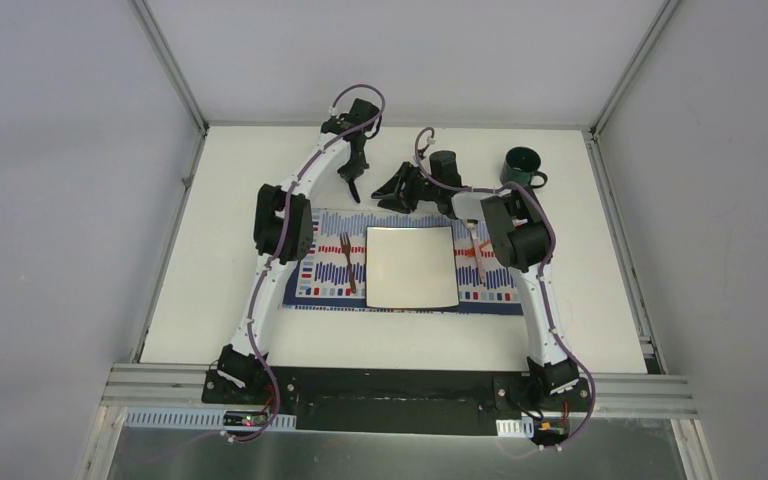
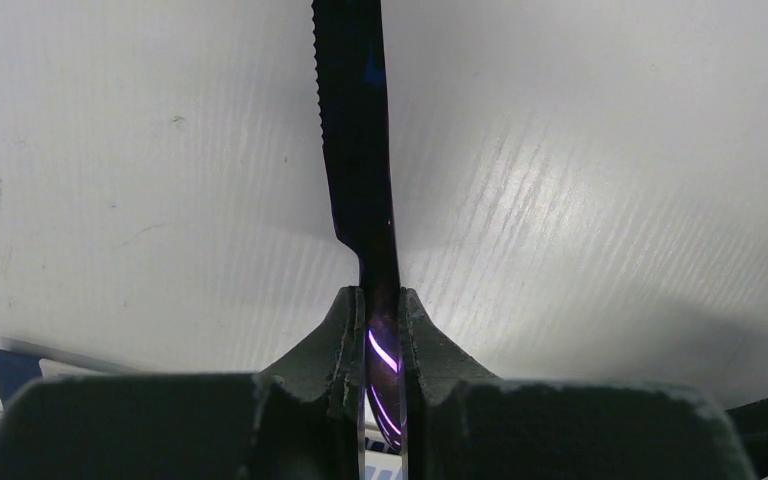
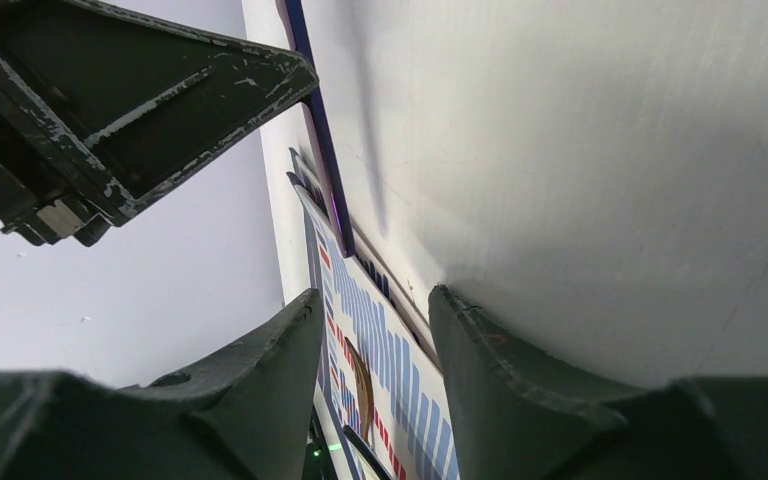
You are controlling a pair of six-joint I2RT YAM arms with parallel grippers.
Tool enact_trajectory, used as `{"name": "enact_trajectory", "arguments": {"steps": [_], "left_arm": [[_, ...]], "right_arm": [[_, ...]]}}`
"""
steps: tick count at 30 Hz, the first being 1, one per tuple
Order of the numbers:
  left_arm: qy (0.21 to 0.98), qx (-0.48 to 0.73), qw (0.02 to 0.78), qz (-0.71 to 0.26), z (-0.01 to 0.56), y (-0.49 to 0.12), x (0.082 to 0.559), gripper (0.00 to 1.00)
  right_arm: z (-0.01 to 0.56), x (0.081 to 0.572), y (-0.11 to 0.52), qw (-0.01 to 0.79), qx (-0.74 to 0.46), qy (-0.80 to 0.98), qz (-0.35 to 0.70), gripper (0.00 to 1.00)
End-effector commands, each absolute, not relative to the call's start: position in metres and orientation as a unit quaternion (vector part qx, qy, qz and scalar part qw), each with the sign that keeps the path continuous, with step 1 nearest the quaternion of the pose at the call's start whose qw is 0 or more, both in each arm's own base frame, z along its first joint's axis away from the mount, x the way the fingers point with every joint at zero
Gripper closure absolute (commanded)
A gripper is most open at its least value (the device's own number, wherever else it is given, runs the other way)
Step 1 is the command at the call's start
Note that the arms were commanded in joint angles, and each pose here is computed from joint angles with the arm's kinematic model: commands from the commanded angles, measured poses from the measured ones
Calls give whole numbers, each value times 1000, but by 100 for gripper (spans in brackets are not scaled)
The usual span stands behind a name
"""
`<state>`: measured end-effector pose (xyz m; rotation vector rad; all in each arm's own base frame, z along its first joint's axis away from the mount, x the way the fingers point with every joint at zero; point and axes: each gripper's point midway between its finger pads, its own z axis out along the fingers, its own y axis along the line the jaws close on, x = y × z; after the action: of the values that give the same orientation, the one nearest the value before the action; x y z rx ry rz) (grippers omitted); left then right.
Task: Set the dinner table for one person
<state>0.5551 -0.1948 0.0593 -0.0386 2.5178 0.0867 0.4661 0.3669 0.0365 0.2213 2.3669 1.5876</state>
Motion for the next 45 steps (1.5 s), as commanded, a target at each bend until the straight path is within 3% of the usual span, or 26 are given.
{"name": "enact_trajectory", "arguments": {"steps": [1,24,36,45], "left_arm": [[937,-15,349,7,106,-200,565,100],[940,13,337,-56,135,-238,532,100],[938,46,335,-74,147,-274,501,100],[936,70,334,-88,155,-302,475,100]], "right_arm": [[-4,461,353,121,100,841,517,50],[2,465,347,129,103,841,515,50],[14,523,270,177,165,845,477,50],[75,547,239,226,164,825,492,50]]}}
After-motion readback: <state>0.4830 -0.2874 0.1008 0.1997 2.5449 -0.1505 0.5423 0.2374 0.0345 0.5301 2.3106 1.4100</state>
